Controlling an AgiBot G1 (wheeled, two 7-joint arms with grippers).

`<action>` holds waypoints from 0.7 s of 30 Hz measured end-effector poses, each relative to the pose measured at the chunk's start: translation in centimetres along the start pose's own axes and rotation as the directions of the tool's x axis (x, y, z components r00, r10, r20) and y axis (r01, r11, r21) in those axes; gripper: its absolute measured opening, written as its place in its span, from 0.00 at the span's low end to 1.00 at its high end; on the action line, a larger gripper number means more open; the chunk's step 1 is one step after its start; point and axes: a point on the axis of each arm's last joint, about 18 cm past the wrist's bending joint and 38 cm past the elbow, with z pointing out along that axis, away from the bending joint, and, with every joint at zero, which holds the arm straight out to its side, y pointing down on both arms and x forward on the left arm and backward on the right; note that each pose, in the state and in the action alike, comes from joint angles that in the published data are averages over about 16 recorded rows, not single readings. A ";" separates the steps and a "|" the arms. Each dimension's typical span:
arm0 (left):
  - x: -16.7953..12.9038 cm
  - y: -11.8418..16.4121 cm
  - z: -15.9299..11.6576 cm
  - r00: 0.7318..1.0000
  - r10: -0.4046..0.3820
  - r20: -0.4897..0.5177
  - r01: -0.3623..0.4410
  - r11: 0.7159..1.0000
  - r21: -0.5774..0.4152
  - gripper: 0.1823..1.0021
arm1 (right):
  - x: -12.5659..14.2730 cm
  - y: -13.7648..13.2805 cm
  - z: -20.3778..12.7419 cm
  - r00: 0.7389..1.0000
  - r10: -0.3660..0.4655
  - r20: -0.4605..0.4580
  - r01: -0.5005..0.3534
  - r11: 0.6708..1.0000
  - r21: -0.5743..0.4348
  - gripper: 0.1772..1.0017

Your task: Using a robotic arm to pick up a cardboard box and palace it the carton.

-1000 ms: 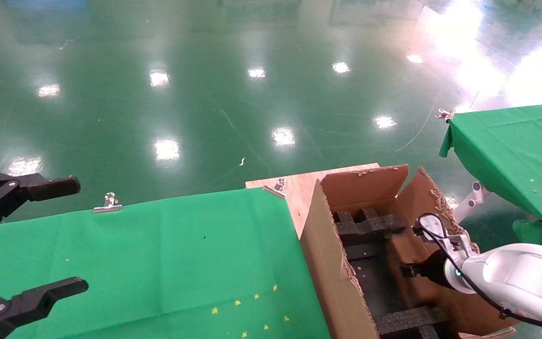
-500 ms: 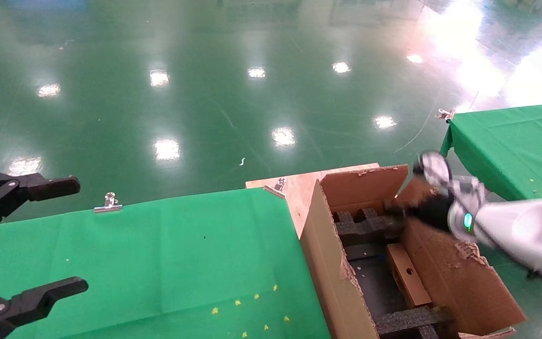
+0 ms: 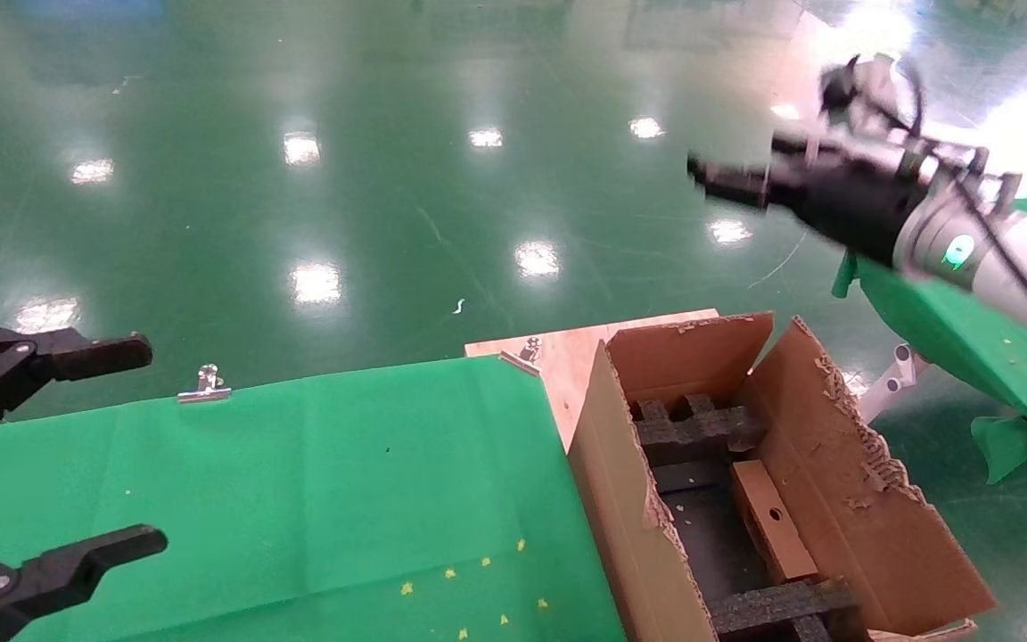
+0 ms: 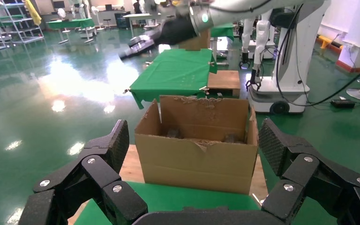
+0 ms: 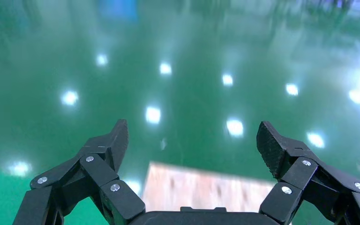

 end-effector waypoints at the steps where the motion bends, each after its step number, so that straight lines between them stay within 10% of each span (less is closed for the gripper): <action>1: 0.0 0.0 0.0 1.000 0.000 0.000 0.000 1.000 0.000 1.00 | 0.0 -0.4 -0.1 1.000 0.000 0.002 0.000 1.000 0.016 1.00; 21: 0.0 0.0 0.0 1.000 0.000 0.000 0.000 1.000 0.000 1.00 | -0.4 0.1 0.4 1.000 -0.006 0.011 0.006 0.999 -0.051 1.00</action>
